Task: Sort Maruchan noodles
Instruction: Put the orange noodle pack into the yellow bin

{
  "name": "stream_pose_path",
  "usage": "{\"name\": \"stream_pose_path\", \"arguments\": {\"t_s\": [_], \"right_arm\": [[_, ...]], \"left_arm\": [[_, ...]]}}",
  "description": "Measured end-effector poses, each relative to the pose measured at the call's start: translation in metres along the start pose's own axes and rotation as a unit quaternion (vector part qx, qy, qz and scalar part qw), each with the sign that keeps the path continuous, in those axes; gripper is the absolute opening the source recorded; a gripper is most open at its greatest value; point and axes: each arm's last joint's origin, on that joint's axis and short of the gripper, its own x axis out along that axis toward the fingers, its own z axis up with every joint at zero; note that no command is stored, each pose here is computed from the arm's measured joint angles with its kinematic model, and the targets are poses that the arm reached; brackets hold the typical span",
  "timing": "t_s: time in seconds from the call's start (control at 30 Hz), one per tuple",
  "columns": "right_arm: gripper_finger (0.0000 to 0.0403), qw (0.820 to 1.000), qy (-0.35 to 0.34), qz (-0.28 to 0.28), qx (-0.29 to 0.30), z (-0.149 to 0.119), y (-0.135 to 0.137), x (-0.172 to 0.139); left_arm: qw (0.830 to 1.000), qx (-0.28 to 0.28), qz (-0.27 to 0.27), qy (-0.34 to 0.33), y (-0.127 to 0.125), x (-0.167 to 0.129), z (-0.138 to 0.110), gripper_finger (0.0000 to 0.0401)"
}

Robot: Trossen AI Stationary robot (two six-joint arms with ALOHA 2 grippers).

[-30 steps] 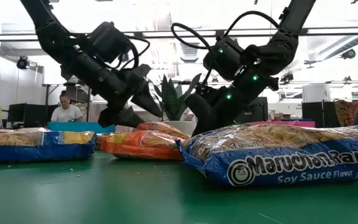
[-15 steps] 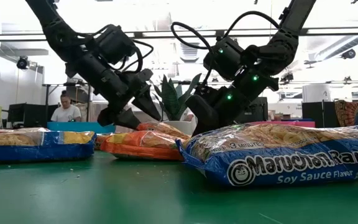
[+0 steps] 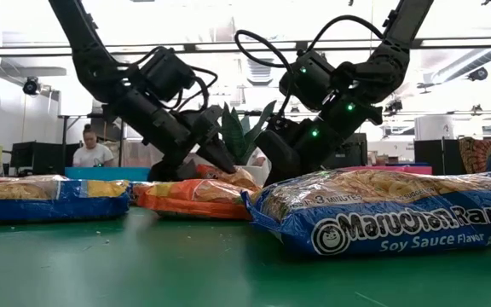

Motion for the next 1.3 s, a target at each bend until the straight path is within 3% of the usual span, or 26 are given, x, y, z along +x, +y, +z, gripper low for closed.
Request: {"name": "stream_pose_path", "arguments": {"t_s": [0.43, 0.87, 1.3], "right_arm": [[0.0023, 0.999, -0.028, 0.014, 0.004, 0.007, 0.005, -0.006], [0.0113, 0.998, -0.060, 0.034, 0.014, 0.039, 0.010, -0.059], [0.0126, 0.991, -0.125, 0.055, -0.006, 0.067, 0.008, -0.120]], "left_arm": [[1.000, 0.018, -0.013, -0.003, -0.006, -0.002, 0.000, 0.0074], [0.996, 0.072, -0.039, -0.026, -0.020, -0.024, 0.013, 0.0056], [0.992, 0.098, -0.048, -0.058, -0.035, -0.062, 0.031, 0.0036]]}}
